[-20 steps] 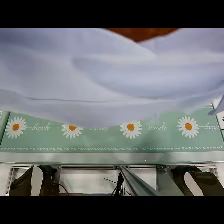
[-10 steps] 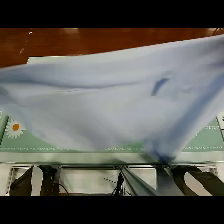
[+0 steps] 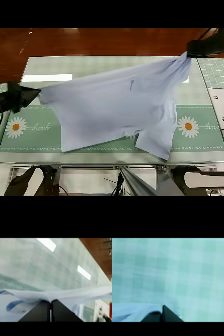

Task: Fold the shirts.

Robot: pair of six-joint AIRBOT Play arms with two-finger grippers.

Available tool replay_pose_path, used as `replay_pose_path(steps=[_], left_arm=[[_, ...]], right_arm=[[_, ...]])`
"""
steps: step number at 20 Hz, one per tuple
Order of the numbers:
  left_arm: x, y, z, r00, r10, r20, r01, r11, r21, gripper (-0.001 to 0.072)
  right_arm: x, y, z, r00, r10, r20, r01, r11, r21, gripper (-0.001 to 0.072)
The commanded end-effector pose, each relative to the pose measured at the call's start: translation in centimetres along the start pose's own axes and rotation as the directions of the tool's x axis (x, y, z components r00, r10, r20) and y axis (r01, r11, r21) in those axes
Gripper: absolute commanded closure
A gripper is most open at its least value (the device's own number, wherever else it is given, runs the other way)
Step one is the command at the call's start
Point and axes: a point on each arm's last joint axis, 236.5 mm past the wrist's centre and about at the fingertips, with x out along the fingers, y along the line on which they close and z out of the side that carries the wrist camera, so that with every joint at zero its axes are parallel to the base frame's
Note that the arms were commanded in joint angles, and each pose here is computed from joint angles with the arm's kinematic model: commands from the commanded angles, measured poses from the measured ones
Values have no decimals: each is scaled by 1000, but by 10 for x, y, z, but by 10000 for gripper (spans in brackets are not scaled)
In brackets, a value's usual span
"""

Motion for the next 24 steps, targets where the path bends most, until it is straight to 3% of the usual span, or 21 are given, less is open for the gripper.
replay_pose_path(steps=[1, 5, 9, 10, 11, 12, 13, 14, 16, 17, 18, 21, 24], left_arm=[[64, 34, 33, 991, 70, 113, -75, 997, 35, 683], [127, 53, 15, 992, 123, 15, -124, 985, 116, 683], [157, 79, -30, 974, 153, -165, -143, 987, 74, 682], [156, 80, -35, 971, 148, -189, -137, 988, 68, 683], [153, 78, -35, 969, 138, -203, -127, 990, 64, 680], [148, 73, -33, 968, 119, -221, -106, 992, 70, 593], [141, 65, -30, 964, 88, -252, -73, 995, 70, 365], [130, 57, -24, 958, 54, -283, -40, 998, 56, 149], [98, 47, -18, 929, 7, -371, -11, 1000, -8, 140], [77, 56, -22, 899, 37, -437, -59, 998, -37, 210], [54, 72, -33, 861, 97, -500, -131, 991, -34, 228], [-3, 123, -77, 753, 306, -583, -321, 944, 81, 227], [-24, 152, -130, 750, 335, -571, -390, 920, 27, 225]], right_arm=[[60, 7, 21, 994, 89, 66, -95, 991, 92, 683], [111, -4, -19, 991, 89, -99, -68, 977, 202, 682], [141, -3, -66, 952, 127, -277, -64, 972, 225, 672], [143, -3, -68, 950, 129, -285, -64, 972, 226, 575], [141, -3, -67, 950, 129, -283, -66, 973, 222, 410], [135, -2, -66, 950, 130, -285, -71, 976, 207, 263], [123, -3, -68, 947, 125, -296, -77, 982, 171, 215], [109, -6, -71, 943, 111, -312, -74, 989, 128, 214], [74, -30, -82, 930, 7, -367, 6, 999, 33, 214], [53, -48, -89, 916, -65, -395, 76, 997, 12, 215], [36, -61, -89, 918, -85, -388, 113, 992, 51, 215], [0, -80, -98, 931, -49, -361, 111, 982, 155, 214], [-9, -87, -130, 935, 39, -352, 59, 962, 265, 214]])
